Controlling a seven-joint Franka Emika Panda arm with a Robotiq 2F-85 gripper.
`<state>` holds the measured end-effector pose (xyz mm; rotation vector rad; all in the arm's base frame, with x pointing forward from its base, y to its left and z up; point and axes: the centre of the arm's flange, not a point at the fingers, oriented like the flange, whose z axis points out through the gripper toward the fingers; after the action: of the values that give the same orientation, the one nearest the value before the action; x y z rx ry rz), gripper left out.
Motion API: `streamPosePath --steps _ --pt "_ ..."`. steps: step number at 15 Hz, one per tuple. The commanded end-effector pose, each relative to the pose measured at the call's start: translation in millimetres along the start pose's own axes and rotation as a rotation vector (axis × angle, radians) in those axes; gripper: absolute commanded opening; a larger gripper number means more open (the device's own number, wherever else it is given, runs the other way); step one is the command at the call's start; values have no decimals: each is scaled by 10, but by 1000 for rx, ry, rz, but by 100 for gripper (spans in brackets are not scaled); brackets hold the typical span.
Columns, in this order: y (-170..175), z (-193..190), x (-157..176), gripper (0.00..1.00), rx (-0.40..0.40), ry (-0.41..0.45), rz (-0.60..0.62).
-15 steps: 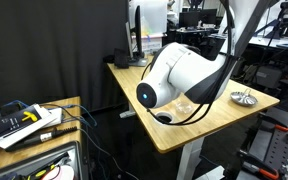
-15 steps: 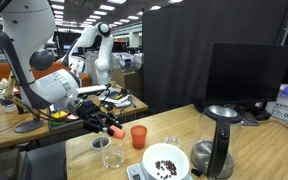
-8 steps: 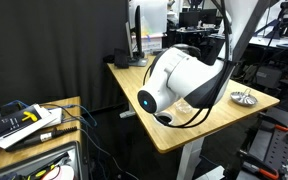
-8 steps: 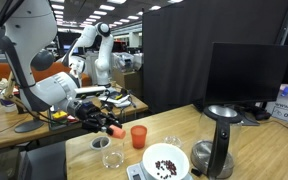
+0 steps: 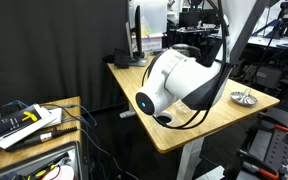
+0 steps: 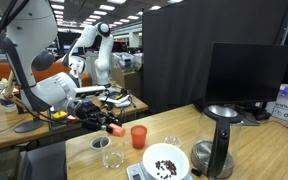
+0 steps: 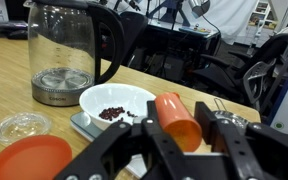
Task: Pour the things in the small orange cup into the glass bowl
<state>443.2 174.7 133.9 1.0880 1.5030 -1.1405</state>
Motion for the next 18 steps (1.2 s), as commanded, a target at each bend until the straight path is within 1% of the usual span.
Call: streamPosePath --steps 1,8,18 --pt "30 -35 -8 17 -5 -51 -14" --pt "11 -74 59 17 -1 -87 -38" --pt "14 -59 61 17 5 -144 -62"
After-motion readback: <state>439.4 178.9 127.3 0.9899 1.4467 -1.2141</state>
